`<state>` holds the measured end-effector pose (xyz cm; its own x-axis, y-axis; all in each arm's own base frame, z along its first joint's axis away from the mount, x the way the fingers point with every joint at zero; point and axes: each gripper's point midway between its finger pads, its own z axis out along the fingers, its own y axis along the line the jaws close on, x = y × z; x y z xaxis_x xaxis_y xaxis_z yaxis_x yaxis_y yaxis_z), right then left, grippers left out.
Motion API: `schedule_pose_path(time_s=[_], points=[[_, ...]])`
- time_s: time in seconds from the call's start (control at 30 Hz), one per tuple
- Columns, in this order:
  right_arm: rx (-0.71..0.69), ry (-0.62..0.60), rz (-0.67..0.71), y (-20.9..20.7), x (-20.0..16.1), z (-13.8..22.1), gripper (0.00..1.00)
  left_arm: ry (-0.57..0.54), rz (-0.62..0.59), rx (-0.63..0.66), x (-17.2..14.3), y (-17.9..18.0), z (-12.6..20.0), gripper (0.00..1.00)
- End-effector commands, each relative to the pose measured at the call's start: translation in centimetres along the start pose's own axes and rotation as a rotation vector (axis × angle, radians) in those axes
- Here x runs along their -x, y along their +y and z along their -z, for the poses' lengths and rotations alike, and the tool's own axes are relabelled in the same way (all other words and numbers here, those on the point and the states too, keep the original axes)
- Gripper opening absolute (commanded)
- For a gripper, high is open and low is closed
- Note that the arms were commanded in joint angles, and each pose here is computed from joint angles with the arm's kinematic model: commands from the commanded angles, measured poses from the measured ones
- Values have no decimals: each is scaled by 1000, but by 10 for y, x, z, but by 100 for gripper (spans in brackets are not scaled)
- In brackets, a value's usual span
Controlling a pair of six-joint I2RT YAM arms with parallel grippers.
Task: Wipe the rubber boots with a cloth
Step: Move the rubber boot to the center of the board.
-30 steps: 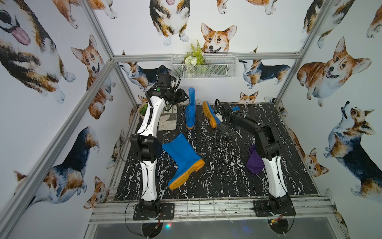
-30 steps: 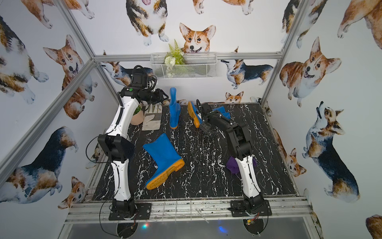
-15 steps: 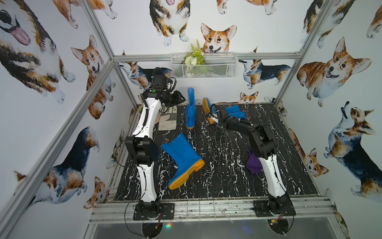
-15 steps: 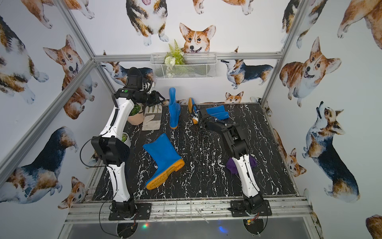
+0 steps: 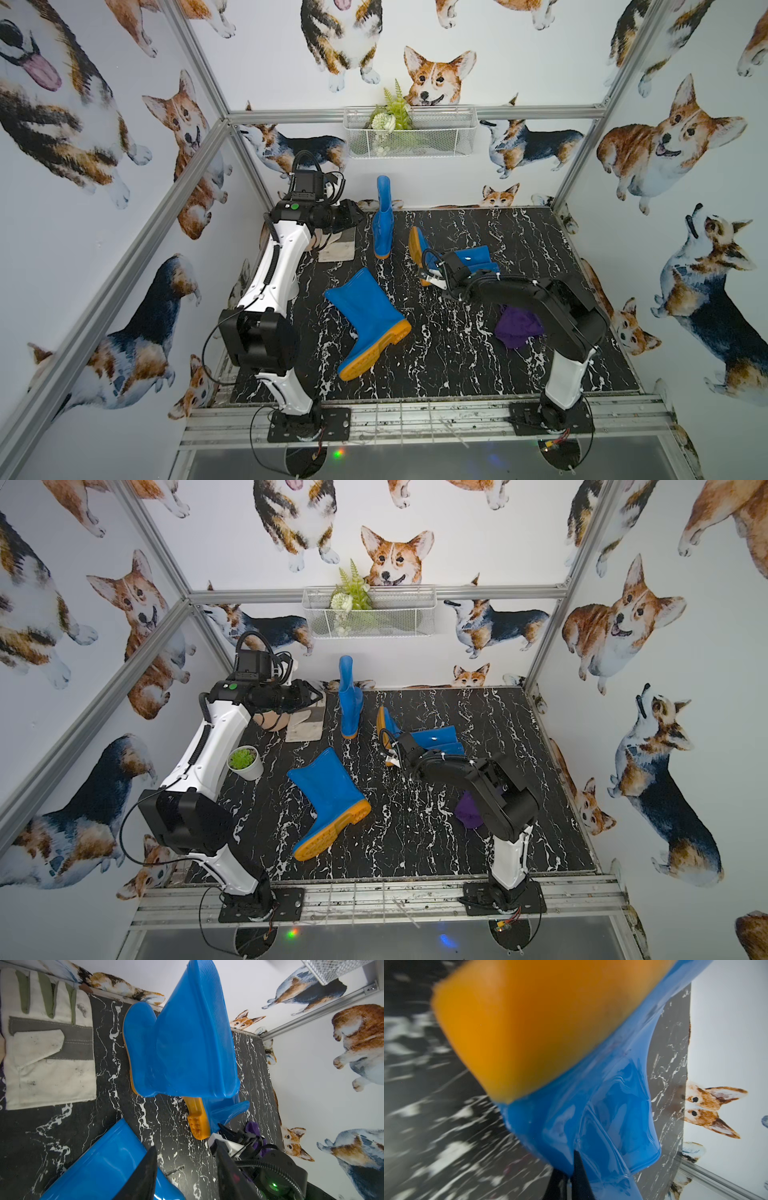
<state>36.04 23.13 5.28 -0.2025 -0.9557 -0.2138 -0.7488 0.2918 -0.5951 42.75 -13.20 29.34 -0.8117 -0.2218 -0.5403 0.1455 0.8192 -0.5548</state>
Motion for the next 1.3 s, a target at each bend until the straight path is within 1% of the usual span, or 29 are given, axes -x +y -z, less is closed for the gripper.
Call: schedule_pose_path(time_s=[0.0, 0.1, 0.17, 0.2, 0.23, 0.27, 0.3, 0.33, 0.4, 0.43, 0.57, 0.6, 0.63, 0.67, 0.7, 0.77, 0.83, 0.9, 0.93, 1.0, 1.03, 1.13, 1.2, 1.27], points=[[36, 7, -100, 24, -8, 30, 0, -26, -13, -9, -12, -3, 15, 48], [110, 7, -237, 43, -12, 58, 0, -10, -8, -9, -42, -1, 21, 47], [163, 21, -372, 53, -17, 77, 0, 17, 2, -15, -69, -1, 21, 47], [184, 22, -438, 56, -19, 85, 2, 30, 4, -7, -82, 1, 20, 47], [204, 20, -507, 59, -21, 94, 6, 43, 6, 1, -96, 3, 20, 47], [212, 19, -580, 60, -25, 102, 15, 54, 7, 5, -109, 4, 19, 47], [217, 15, -643, 59, -27, 109, 30, 63, 10, 8, -120, 5, 18, 47], [215, 7, -710, 56, -31, 117, 54, 72, 14, 9, -131, 6, 17, 47], [195, -5, -812, 49, -40, 131, 87, 86, 17, 11, -148, 7, 16, 46], [177, -11, -853, 44, -46, 139, 100, 96, 13, 11, -156, 6, 15, 46], [116, -52, -921, 20, -61, 175, 100, 133, -10, 16, -181, -1, 7, 46], [79, -47, -951, 12, -69, 182, 100, 141, -16, 16, -185, -3, 5, 46], [19, -14, -1018, 1, -85, 187, 100, 150, -20, 17, -189, -6, 1, 46], [-53, 57, -1131, -10, -109, 190, 100, 160, -27, 18, -192, -9, -2, 46], [-91, 137, -1249, -16, -133, 190, 100, 166, -32, 19, -194, -12, -5, 46], [-102, 322, -1522, -19, -187, 182, 100, 179, -45, 18, -198, -21, -13, 46], [-39, 395, -1713, -11, -213, 170, 100, 196, -60, 14, -201, -31, -21, 46], [38, 409, -1826, -4, -222, 159, 100, 227, -83, 16, -207, -41, -29, 46], [60, 427, -1860, -1, -227, 153, 100, 244, -96, 23, -211, -45, -33, 46], [106, 456, -1886, 4, -228, 140, 100, 272, -117, 25, -218, -53, -42, 46], [145, 478, -1898, 9, -226, 130, 100, 284, -121, 22, -222, -56, -47, 46], [241, 483, -1926, 15, -214, 104, 100, 308, -117, 9, -230, -62, -59, 46], [248, 504, -1926, 17, -214, 87, 100, 322, -119, 4, -233, -66, -65, 46], [254, 557, -1906, 23, -219, 70, 100, 346, -121, 11, -238, -67, -72, 46]])
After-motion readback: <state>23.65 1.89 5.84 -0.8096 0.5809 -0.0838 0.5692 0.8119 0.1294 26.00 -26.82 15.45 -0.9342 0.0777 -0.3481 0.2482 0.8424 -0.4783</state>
